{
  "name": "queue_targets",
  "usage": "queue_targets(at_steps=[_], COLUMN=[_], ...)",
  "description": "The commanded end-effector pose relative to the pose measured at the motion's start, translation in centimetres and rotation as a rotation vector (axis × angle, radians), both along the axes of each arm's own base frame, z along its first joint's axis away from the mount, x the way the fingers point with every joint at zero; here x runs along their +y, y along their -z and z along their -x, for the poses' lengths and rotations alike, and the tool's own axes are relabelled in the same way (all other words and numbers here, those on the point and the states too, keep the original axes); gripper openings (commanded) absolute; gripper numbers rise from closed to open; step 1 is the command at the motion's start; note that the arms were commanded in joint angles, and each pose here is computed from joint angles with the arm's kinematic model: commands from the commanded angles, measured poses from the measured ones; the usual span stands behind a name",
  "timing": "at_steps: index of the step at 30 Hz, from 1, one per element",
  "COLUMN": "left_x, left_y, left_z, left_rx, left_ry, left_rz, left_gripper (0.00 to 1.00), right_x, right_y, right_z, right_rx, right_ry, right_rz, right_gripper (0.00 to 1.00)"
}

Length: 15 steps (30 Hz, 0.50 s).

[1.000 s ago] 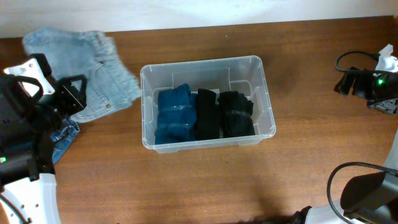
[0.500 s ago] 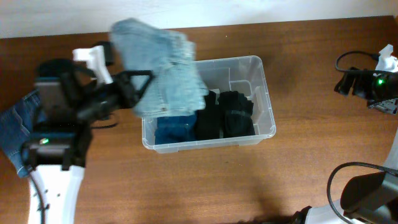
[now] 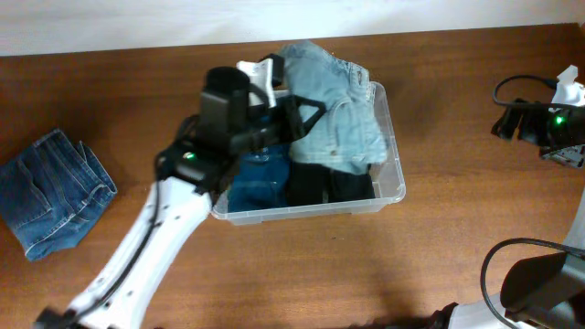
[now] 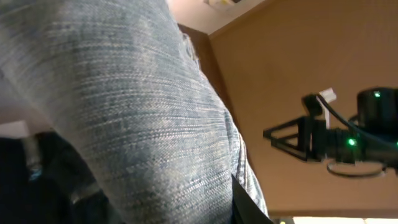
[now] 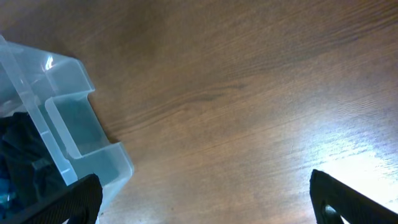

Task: Pack container
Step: 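Lift the light-blue jeans and carry them right over the bin, then lower the jeans onto the garments in the bin and release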

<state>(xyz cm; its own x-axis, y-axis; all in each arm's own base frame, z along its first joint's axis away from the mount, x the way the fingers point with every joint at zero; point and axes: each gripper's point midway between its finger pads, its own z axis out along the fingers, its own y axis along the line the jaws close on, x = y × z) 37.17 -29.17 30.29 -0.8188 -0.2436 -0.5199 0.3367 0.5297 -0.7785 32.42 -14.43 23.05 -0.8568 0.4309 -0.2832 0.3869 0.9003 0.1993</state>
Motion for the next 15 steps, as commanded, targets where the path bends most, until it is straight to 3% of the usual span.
queue_targets(at_steps=[1, 15], left_x=[-3.2, -5.6], left_y=[-0.2, 6.1], left_z=[-0.2, -1.7], left_rx=[0.009, 0.083], left_ry=[0.023, -0.068], left_rz=[0.051, -0.062], left_gripper=[0.00, 0.00], right_x=[-0.2, -0.2], right_y=[-0.3, -0.3], right_z=[-0.1, -0.1], right_rx=[-0.008, -0.008], right_ry=[-0.001, -0.002], right_rz=[0.008, 0.009], right_gripper=[0.99, 0.99])
